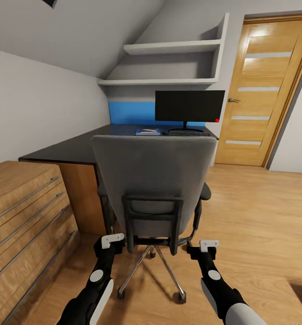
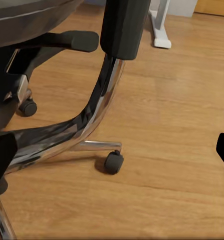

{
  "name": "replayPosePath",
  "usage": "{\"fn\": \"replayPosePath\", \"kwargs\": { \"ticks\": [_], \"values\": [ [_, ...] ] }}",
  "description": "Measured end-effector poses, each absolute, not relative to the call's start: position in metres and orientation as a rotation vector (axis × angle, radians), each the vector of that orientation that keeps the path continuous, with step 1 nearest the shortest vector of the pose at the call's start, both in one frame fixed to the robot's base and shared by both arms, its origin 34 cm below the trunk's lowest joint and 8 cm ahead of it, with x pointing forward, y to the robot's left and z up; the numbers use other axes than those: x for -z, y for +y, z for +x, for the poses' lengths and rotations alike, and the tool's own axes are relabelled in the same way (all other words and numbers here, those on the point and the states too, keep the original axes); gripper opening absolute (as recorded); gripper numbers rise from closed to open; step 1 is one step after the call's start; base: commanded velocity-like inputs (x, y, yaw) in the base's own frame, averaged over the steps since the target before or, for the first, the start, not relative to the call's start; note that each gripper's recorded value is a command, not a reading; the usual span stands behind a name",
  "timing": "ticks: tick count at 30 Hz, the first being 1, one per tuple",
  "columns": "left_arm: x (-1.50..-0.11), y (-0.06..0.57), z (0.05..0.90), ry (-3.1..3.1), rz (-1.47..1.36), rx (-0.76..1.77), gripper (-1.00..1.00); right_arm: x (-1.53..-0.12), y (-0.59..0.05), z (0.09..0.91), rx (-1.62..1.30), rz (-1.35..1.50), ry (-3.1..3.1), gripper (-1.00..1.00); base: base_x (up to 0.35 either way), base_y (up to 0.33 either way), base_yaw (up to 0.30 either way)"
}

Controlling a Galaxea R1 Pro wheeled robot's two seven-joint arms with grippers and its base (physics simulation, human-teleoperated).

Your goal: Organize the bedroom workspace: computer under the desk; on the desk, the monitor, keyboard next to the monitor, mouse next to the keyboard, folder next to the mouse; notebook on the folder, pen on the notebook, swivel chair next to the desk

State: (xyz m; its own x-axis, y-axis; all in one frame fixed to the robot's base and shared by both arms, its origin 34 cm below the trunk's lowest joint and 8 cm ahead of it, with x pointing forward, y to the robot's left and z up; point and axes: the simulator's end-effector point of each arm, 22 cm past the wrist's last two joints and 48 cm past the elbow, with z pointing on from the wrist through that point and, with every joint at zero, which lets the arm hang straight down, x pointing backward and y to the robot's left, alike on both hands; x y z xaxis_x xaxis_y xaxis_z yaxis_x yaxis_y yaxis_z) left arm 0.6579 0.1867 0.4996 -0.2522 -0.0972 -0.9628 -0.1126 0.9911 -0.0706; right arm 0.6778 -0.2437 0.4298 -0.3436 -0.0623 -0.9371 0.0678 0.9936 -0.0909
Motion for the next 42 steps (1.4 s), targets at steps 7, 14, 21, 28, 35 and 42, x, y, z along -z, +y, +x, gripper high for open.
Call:
{"fn": "replayPosePath", "kwargs": {
  "ticks": [7,14,21,28,35,42],
  "values": [
    [-0.4994,0.1864,0.6579,1.829,-0.152,-0.014,1.00,-0.4295,-0.2437,0.6777,0.133,0.004,1.917,1.00,-0.060,-0.003,0.000],
    [-0.4993,0.1864,0.6579,1.829,-0.152,-0.014,1.00,-0.4295,-0.2437,0.6777,0.133,0.004,1.917,1.00,-0.127,-0.119,0.000],
    [-0.4997,0.1864,0.6579,1.828,-0.153,-0.014,1.00,-0.4297,-0.2444,0.6777,0.134,0.004,1.917,1.00,-0.017,-0.020,0.000],
    [-0.4997,0.1864,0.6579,1.828,-0.152,-0.014,1.00,-0.4296,-0.2446,0.6777,0.135,0.004,1.917,1.00,-0.002,-0.020,0.000],
    [-0.4997,0.1863,0.6579,1.828,-0.152,-0.014,1.00,-0.4297,-0.2445,0.6777,0.134,0.004,1.917,1.00,0.011,-0.124,0.000],
    [-0.5000,0.1874,0.6580,1.827,-0.154,-0.017,1.00,-0.4297,-0.2446,0.6777,0.135,0.003,1.917,1.00,0.002,-0.063,0.000]
  ]
}}
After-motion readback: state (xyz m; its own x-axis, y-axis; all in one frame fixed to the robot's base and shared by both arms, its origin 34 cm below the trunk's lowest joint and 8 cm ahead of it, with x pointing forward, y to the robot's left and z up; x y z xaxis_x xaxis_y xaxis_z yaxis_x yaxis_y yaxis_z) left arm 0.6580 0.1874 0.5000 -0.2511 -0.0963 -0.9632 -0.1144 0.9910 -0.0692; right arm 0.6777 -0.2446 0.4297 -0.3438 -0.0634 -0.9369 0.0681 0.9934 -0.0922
